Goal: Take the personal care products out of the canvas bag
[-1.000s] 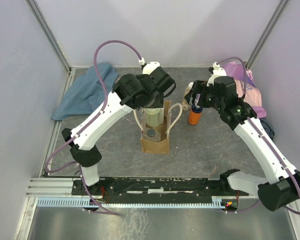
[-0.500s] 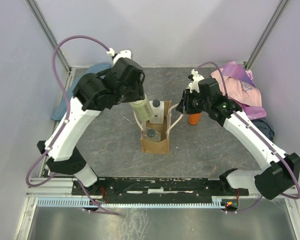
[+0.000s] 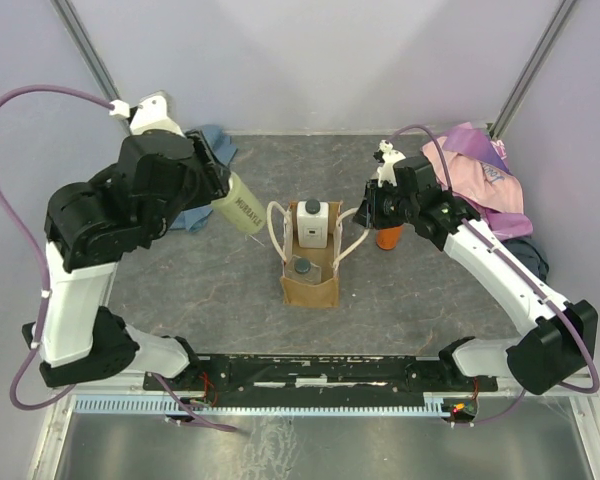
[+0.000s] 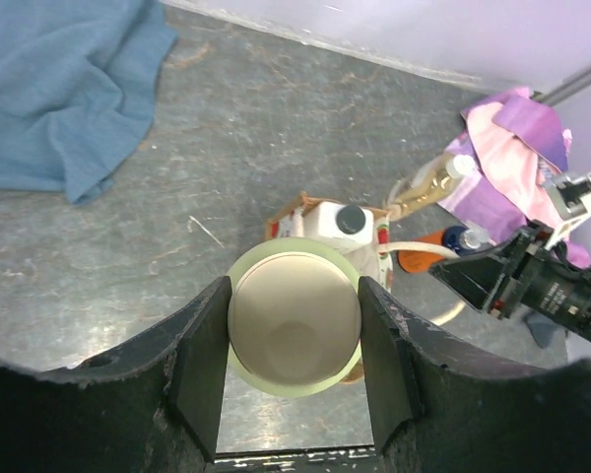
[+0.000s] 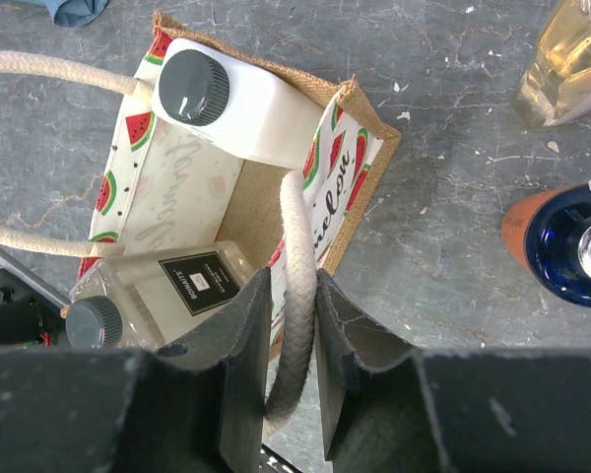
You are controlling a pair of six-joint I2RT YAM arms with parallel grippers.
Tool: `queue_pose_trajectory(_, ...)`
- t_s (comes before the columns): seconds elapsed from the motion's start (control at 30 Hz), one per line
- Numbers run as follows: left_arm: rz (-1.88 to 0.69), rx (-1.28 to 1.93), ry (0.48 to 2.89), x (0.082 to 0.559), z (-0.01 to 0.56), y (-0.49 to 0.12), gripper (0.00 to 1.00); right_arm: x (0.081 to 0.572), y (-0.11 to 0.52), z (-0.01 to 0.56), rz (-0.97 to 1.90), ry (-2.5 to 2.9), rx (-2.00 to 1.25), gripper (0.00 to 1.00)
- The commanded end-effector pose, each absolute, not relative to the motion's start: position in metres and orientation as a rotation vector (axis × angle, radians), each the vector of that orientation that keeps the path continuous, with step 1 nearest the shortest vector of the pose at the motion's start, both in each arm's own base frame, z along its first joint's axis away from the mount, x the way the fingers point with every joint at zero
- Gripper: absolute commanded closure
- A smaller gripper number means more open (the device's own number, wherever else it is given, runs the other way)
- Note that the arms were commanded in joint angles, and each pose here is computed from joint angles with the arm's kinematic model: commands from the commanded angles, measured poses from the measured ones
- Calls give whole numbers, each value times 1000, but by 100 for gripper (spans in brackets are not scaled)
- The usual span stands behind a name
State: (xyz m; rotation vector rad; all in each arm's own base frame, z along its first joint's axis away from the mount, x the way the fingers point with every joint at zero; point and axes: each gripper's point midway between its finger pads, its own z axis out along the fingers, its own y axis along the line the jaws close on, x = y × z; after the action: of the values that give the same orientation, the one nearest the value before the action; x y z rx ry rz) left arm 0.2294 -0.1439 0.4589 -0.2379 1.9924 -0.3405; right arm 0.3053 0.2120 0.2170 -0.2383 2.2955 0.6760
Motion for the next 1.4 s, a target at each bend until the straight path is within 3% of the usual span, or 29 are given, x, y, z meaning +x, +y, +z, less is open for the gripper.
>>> queue_pose_trajectory(0.0,-309,-319,1882,239,478,-128,97,308,212,224,665,2265,-255,69)
queue_pose_trajectory(0.43,-90,-287,2033,269,384,-134,97,308,205,221,613,2293,-255,69)
queue_pose_trajectory(0.93,-23,-355,2097,353,283,-116,97,291,199,248,622,2298,-280,64)
queue_pose_trajectory(1.17,64,-354,2075,384,262,-112,77,281,190,252,593,2305,-273,60)
queue_pose_trajectory(1.27,100,-357,2083,395,250,-109,76,276,184,258,574,2298,-274,56)
queue_pose_trajectory(1.37,122,-360,2104,404,234,-107,76,271,178,271,555,2285,-259,44)
